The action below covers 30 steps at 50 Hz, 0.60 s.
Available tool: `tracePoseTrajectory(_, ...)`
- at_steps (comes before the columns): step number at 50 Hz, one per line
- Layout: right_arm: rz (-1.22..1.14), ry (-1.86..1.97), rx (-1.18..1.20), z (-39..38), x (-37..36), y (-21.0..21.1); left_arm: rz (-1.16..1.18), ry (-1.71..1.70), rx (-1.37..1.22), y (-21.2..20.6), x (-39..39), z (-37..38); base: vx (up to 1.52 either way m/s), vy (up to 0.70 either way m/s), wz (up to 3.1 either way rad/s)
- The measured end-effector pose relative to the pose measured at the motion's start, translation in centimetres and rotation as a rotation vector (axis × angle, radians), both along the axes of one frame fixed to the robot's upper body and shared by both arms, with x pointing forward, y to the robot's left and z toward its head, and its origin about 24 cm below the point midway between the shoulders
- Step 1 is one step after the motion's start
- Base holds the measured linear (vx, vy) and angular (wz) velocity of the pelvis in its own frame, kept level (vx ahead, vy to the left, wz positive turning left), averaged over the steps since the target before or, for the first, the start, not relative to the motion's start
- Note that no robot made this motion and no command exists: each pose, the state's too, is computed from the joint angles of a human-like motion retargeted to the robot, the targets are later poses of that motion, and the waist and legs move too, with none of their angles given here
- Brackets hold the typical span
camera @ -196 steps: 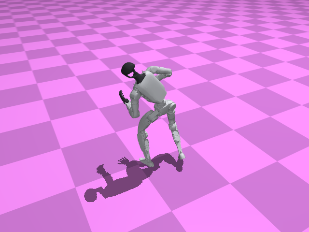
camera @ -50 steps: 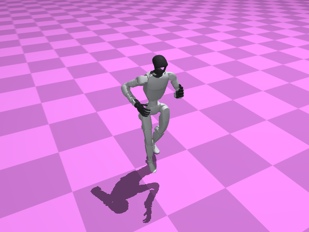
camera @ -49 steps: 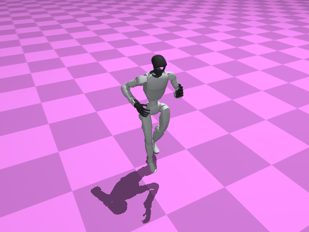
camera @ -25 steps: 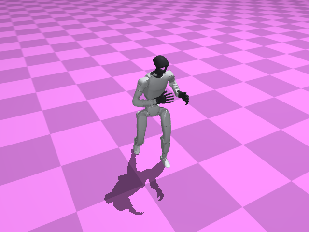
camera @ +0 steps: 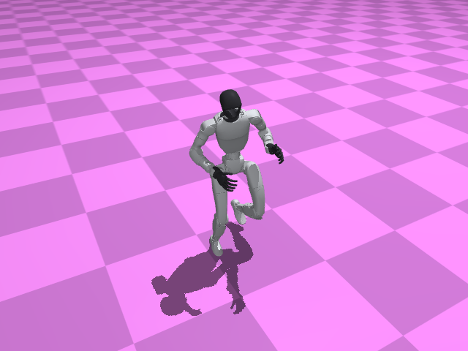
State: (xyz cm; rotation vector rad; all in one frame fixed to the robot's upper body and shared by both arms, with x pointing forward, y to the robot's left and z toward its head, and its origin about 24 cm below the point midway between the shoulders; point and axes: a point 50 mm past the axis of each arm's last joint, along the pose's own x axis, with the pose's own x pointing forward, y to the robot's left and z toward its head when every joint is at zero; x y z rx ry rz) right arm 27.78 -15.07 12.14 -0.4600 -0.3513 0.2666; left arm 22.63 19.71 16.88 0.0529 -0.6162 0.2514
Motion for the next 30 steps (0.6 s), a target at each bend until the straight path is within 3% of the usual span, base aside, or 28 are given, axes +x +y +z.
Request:
tracePoseTrajectory(5, 0.108, -0.318, 0.210, 6.7, 0.4, 6.8, -0.016, 0.181, 0.016, 1.4, -2.1, -3.7, 0.88, 0.02, 0.19)
tracePoseTrajectory(10, 0.246, -0.412, 0.169, 7.8, -2.4, 8.9, -0.173, 0.272, 0.118, 1.3, -2.5, -4.1, 1.05, 0.01, 1.53)
tracePoseTrajectory(16, 0.178, -0.402, 0.096, 5.8, -5.1, 6.2, -0.289, 0.229, 0.257, -2.0, 0.4, -2.2, 0.94, -0.04, 2.45)
tracePoseTrajectory(23, -0.230, -0.140, -0.040, -1.8, -4.5, 1.6, -0.467, 0.173, 0.408, -9.2, 5.2, 0.8, 0.59, -0.31, 2.02)
tracePoseTrajectory(30, -0.415, -0.029, -0.086, -5.9, -6.7, 0.1, -0.521, 0.130, 0.547, -11.1, 6.7, 2.4, 0.48, -0.44, 1.15)
